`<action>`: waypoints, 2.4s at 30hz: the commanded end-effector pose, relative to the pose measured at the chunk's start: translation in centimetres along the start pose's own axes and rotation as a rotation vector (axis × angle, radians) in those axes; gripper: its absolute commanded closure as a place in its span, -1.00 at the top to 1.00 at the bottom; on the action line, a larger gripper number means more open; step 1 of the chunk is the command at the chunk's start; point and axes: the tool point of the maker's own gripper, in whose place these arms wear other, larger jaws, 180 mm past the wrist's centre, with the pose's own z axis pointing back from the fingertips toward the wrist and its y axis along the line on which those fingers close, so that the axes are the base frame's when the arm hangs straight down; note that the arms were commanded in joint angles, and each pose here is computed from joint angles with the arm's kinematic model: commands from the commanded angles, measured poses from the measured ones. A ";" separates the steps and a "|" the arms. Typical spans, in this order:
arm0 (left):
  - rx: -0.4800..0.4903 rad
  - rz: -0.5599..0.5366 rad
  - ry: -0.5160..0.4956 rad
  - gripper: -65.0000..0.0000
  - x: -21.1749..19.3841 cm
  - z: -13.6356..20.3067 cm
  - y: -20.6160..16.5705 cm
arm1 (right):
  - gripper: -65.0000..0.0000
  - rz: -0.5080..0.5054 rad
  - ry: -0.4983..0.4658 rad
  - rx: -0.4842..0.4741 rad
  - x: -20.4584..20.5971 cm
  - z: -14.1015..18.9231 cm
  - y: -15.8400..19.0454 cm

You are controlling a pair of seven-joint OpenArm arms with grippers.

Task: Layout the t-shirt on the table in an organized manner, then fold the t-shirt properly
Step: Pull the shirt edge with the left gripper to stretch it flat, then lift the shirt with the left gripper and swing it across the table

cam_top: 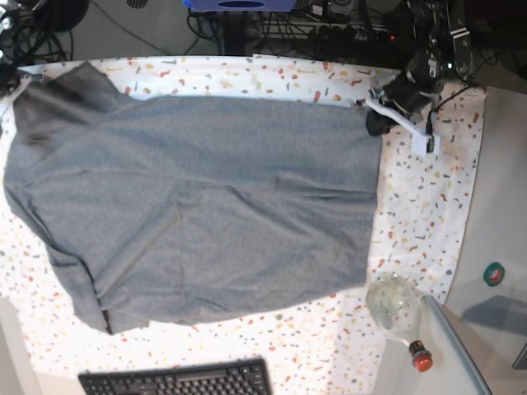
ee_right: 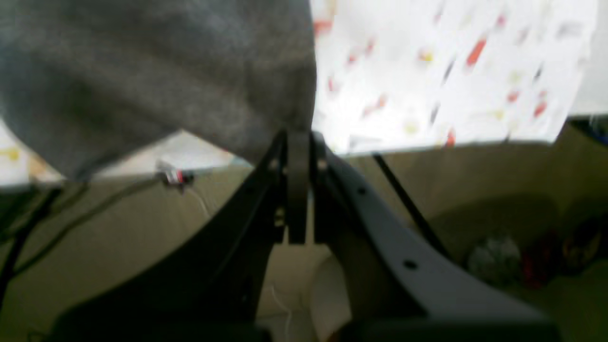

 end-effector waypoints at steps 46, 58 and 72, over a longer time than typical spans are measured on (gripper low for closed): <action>0.041 -0.050 -0.011 -1.00 0.2 4.4 -0.8 | -1.00 0.006 -0.025 -0.081 -0.5 1.7 -2.6; -0.122 -0.219 -0.123 -1.00 22.5 -4.5 -14.3 | -1.00 0.029 -0.346 0.067 26.3 2.3 -5.5; -0.412 -0.246 -0.678 -1.00 52.8 9.5 -35.7 | -1.00 -0.115 -0.969 -0.182 45.0 33.6 -18.6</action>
